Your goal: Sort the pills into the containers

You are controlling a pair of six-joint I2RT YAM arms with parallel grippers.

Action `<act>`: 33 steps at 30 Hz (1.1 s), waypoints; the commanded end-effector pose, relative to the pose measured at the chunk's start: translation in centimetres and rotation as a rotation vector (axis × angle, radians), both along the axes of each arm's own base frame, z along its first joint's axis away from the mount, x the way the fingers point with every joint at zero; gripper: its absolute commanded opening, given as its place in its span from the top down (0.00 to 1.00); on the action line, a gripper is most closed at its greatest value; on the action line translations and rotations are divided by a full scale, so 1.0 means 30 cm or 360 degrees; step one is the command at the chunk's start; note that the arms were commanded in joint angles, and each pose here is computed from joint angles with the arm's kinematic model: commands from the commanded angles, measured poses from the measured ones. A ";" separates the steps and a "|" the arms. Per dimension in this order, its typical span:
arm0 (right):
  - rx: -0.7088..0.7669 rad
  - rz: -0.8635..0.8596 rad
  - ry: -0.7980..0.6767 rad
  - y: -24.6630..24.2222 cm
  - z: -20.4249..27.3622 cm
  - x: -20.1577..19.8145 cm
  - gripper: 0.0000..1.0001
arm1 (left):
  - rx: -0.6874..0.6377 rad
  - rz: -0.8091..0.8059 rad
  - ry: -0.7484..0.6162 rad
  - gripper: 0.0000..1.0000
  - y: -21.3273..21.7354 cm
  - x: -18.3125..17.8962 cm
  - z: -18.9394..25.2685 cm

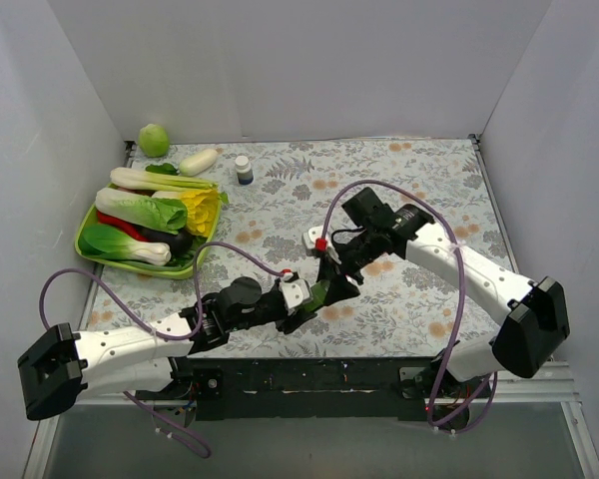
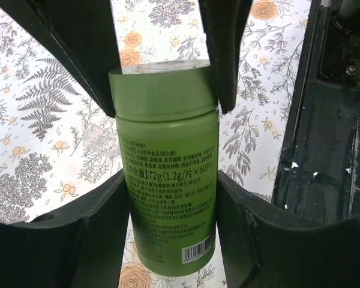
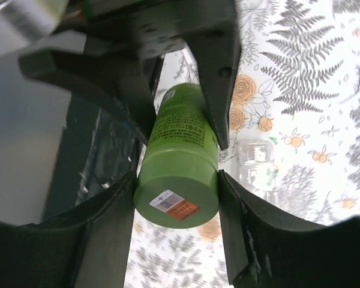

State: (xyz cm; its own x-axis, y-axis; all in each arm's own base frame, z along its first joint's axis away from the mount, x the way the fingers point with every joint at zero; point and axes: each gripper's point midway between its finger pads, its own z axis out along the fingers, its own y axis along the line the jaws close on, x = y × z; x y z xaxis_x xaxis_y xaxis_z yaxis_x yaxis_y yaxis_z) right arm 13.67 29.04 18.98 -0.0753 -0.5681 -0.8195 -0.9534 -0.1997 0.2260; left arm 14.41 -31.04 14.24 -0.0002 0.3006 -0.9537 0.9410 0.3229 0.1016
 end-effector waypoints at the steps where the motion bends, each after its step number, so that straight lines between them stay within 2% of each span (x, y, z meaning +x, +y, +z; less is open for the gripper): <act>1: 0.0343 0.0769 -0.0423 0.020 0.070 -0.116 0.99 | -0.0039 -0.0292 -0.0083 1.00 -0.035 -0.083 0.045; 2: 0.0333 0.0780 -0.0494 0.027 0.056 -0.101 0.99 | -0.0024 -0.0303 -0.0063 1.00 -0.033 -0.088 0.038; 5: 0.0281 0.0750 -0.0687 0.046 0.029 -0.057 0.89 | -0.0027 -0.0306 -0.0038 1.00 -0.033 -0.094 0.037; 6: 0.0286 0.0735 -0.0701 0.049 0.039 -0.054 0.79 | -0.0023 -0.0297 -0.0031 1.00 -0.029 -0.095 0.027; 8: 0.0275 0.0666 -0.0653 0.056 0.051 -0.050 0.68 | -0.0055 -0.0264 -0.0039 1.00 -0.025 -0.087 0.037; 9: 0.0279 0.0638 -0.0633 0.058 0.061 -0.051 0.57 | -0.0065 -0.0252 -0.0037 1.00 -0.023 -0.085 0.038; 11: 0.0279 0.0554 -0.0517 0.058 0.078 -0.069 0.44 | -0.0084 -0.0226 -0.0034 1.00 -0.018 -0.079 0.036; 12: 0.0319 0.0520 -0.0515 0.065 0.107 -0.071 0.34 | -0.0087 -0.0222 -0.0031 1.00 -0.018 -0.080 0.036; 14: 0.0354 0.0429 -0.0381 0.062 0.135 -0.089 0.26 | -0.0084 -0.0203 -0.0015 1.00 -0.017 -0.076 0.030; 15: 0.0424 0.0362 -0.0411 0.066 0.178 -0.061 0.21 | -0.0084 -0.0193 -0.0012 1.00 -0.016 -0.072 0.031; 20: 0.0527 0.0049 -0.0082 0.043 0.268 -0.009 0.14 | -0.0123 -0.0128 0.0016 1.00 -0.013 -0.058 0.038; 21: 0.0478 -0.0084 0.0116 0.025 0.258 -0.016 0.14 | -0.0134 -0.0103 0.0014 1.00 -0.010 -0.052 0.040; 23: 0.0542 -0.0085 0.0189 0.022 0.266 -0.027 0.14 | -0.0176 -0.0071 0.0002 1.00 -0.012 -0.040 0.059; 25: 0.0442 -0.0284 0.0473 0.006 0.205 -0.042 0.14 | -0.0199 -0.0015 0.0009 1.00 -0.009 -0.023 0.064; 29: 0.0279 -0.0704 0.0619 -0.002 0.101 0.025 0.15 | -0.0242 0.0083 0.0018 1.00 -0.013 0.010 0.083; 33: 0.0224 -0.0822 0.0610 -0.017 0.058 0.046 0.16 | -0.0259 0.0151 0.0041 1.00 -0.014 0.032 0.082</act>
